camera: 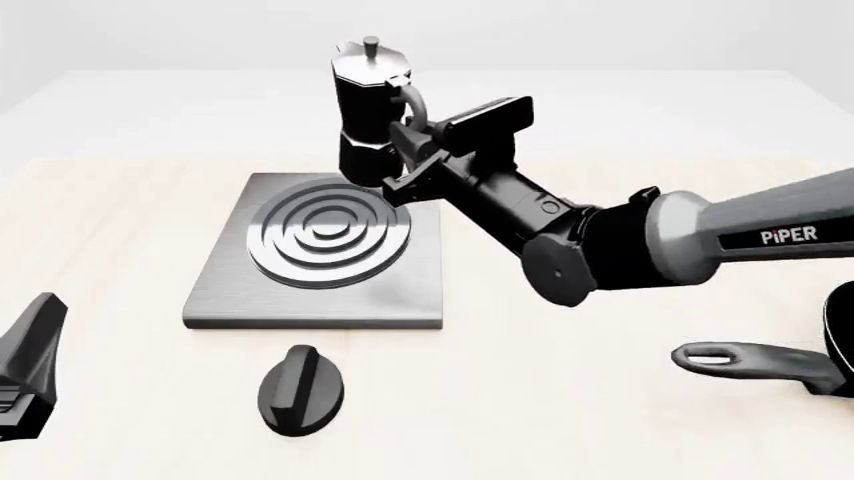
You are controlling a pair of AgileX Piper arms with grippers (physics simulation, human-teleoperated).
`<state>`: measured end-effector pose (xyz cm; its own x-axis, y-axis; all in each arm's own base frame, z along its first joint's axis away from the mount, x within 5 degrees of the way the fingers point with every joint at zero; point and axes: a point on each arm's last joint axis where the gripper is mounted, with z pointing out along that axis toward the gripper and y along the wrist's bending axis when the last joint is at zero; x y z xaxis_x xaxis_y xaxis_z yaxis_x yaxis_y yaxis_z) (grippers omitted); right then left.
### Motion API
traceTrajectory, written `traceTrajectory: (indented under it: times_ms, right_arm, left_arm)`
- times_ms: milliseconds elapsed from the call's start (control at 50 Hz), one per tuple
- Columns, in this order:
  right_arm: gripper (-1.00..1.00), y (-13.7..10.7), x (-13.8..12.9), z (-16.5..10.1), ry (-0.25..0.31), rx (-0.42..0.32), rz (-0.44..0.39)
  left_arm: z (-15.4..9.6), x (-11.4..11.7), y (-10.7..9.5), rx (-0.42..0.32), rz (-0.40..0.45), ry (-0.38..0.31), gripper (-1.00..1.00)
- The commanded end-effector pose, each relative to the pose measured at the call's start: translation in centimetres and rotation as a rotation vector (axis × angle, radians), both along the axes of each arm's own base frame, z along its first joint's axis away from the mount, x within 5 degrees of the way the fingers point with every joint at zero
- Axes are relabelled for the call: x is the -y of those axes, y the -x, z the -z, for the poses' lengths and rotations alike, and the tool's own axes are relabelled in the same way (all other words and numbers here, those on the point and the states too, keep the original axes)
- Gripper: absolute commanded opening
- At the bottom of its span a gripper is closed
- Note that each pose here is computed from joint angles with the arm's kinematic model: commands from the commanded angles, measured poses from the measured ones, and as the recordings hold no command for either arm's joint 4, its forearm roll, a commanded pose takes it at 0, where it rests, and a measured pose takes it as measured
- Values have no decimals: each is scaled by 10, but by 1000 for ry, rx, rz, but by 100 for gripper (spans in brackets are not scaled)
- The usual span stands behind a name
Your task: Put the moka pot on the stove.
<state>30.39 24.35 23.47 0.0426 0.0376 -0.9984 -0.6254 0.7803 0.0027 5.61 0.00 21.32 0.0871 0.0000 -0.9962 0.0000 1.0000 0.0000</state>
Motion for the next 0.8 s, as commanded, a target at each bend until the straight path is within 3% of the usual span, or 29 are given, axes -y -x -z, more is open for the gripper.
traceTrajectory:
  times_ms: [20,800]
  right_arm:
    - [-100,-8,-13,1,-21,9,-14]
    - [-100,-38,-56,31,-16,-24,-45]
  left_arm:
    - [0,0,0,0,0,0,100]
    - [0,0,0,0,0,0,100]
